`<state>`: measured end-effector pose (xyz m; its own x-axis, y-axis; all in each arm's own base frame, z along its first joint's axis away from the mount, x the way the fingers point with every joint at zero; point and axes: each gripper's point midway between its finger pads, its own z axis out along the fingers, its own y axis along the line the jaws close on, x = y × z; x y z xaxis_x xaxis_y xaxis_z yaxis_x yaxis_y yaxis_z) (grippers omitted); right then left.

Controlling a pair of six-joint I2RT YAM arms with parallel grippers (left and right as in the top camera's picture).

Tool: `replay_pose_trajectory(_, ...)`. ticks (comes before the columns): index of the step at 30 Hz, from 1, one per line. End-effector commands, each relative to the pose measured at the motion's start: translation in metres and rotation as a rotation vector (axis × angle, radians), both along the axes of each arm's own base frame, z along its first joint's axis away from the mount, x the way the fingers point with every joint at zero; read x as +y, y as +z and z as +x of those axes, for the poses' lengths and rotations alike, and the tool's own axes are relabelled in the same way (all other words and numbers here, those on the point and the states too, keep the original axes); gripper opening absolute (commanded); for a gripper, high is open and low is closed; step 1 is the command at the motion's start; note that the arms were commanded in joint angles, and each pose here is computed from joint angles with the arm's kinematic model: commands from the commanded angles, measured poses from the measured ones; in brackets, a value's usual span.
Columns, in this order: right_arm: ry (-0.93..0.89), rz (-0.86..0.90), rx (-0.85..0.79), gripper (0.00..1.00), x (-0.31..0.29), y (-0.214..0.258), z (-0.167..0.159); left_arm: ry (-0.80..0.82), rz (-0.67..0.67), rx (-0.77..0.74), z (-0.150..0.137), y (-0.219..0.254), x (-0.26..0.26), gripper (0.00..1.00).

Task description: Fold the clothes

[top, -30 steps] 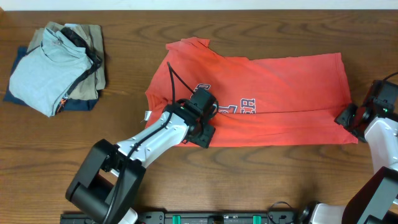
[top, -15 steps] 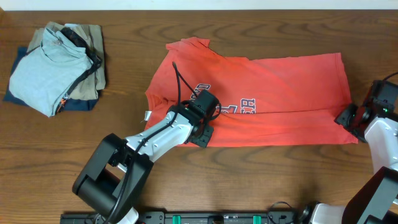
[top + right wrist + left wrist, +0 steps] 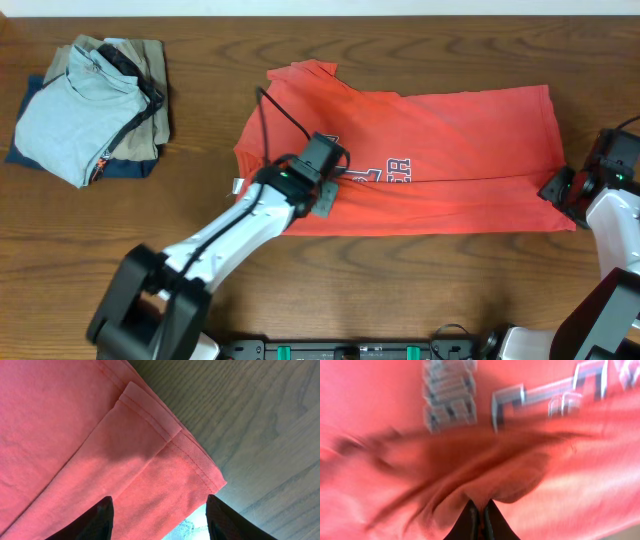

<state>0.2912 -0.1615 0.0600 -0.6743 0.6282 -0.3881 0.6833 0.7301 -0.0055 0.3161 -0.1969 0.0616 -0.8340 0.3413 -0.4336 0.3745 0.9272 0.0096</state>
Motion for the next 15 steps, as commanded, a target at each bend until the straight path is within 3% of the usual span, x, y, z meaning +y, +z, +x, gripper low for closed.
replay_pose_trajectory(1,-0.013,0.004,0.002,0.58,-0.002,-0.002,-0.001,0.069,-0.016,-0.085,0.024,0.02,0.009,0.06)
replay_pose_trajectory(15,-0.016,-0.022,-0.045,0.58,-0.009,-0.012,0.01,0.078,-0.042,-0.122,0.035,0.022,0.005,0.06)
